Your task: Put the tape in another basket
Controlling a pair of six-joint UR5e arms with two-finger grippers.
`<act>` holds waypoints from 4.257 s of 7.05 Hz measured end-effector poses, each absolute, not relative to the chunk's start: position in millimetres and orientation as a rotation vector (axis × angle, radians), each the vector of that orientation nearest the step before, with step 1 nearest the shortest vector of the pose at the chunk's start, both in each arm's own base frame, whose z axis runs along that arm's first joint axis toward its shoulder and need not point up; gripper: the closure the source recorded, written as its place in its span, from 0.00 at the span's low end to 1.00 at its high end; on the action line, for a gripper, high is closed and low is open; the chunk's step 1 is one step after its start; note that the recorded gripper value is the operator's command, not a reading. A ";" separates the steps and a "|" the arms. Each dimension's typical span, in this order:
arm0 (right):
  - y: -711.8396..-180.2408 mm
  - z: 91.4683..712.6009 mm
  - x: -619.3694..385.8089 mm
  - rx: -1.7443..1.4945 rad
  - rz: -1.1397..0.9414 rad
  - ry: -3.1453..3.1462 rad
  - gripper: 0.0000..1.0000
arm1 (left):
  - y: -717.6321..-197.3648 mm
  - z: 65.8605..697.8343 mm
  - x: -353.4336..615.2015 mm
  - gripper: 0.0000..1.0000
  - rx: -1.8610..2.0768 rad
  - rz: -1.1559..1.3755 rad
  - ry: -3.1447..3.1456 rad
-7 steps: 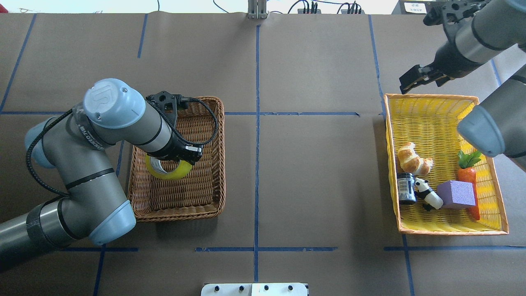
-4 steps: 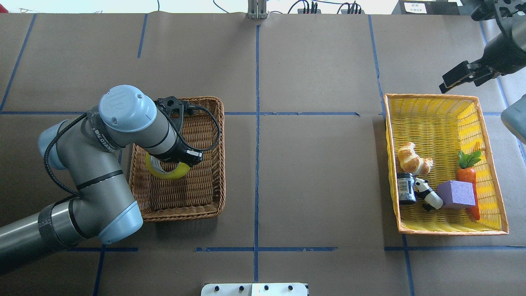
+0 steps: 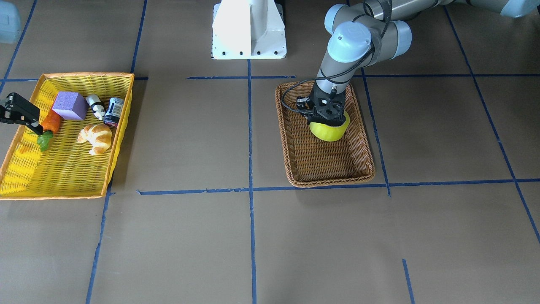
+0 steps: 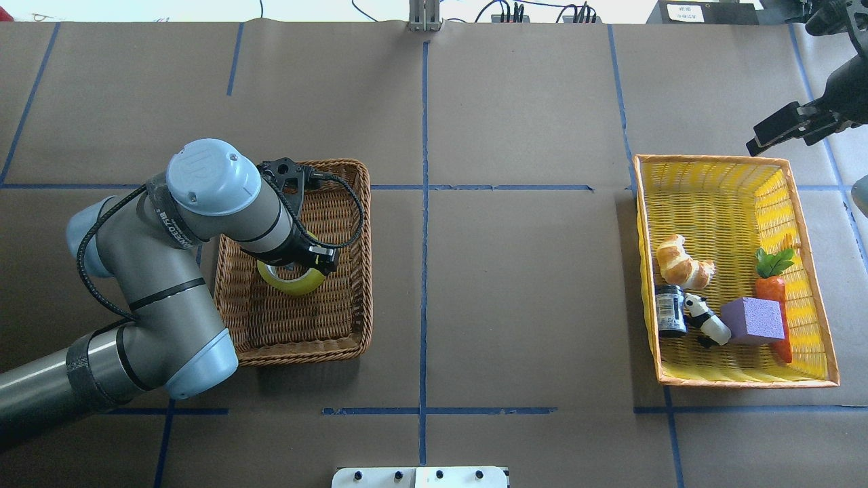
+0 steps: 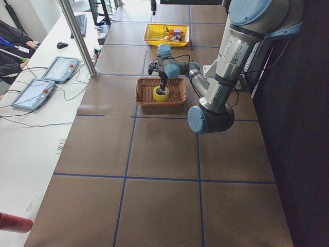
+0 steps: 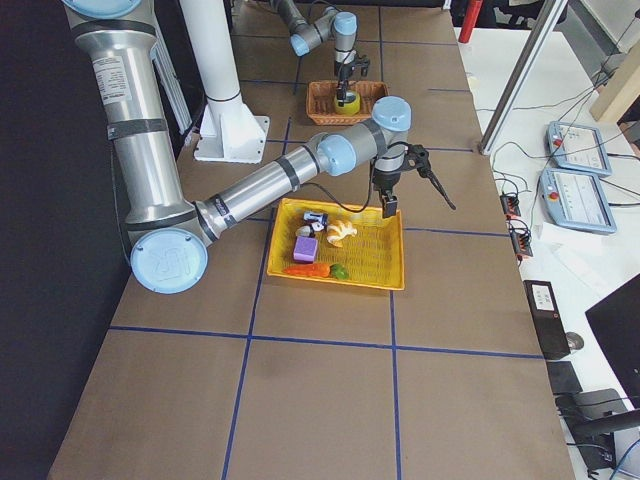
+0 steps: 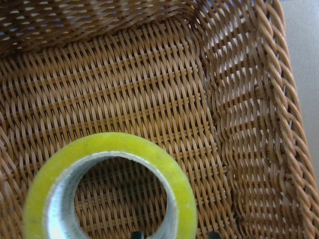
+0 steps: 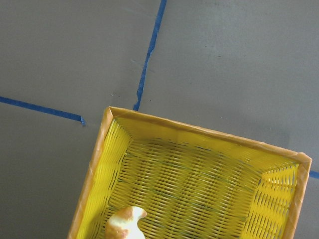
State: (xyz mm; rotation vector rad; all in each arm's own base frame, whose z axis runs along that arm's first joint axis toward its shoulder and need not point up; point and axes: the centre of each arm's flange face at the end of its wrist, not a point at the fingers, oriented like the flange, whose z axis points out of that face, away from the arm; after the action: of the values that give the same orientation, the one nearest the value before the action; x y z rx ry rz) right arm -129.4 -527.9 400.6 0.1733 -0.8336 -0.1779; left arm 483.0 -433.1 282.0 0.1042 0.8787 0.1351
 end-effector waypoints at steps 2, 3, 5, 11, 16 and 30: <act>-519.5 416.3 -117.8 0.166 -0.180 -0.827 0.00 | -443.5 275.7 462.3 0.00 0.094 0.104 0.858; -512.3 435.2 -102.4 0.165 -0.201 -0.817 0.00 | -453.2 268.1 436.5 0.00 0.076 0.075 0.848; -487.3 487.4 -56.1 0.138 -0.223 -0.832 0.00 | -478.0 267.3 369.1 0.00 0.045 0.083 0.864; -449.1 622.2 70.7 0.071 -0.065 -0.886 0.00 | -544.9 456.2 102.0 0.00 0.073 0.195 0.782; -436.0 645.0 82.5 0.035 0.019 -0.827 0.00 | -545.1 587.1 -11.4 0.00 0.009 0.175 0.749; -445.9 668.0 78.1 0.095 0.007 -0.893 0.00 | -472.2 677.6 -79.7 0.00 -0.034 0.058 0.832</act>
State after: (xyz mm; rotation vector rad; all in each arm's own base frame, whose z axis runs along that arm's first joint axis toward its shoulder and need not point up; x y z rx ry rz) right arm 78.1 -445.9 668.0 0.0952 -0.8926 0.0066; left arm -79.7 -472.2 677.6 -0.0344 0.8320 0.0578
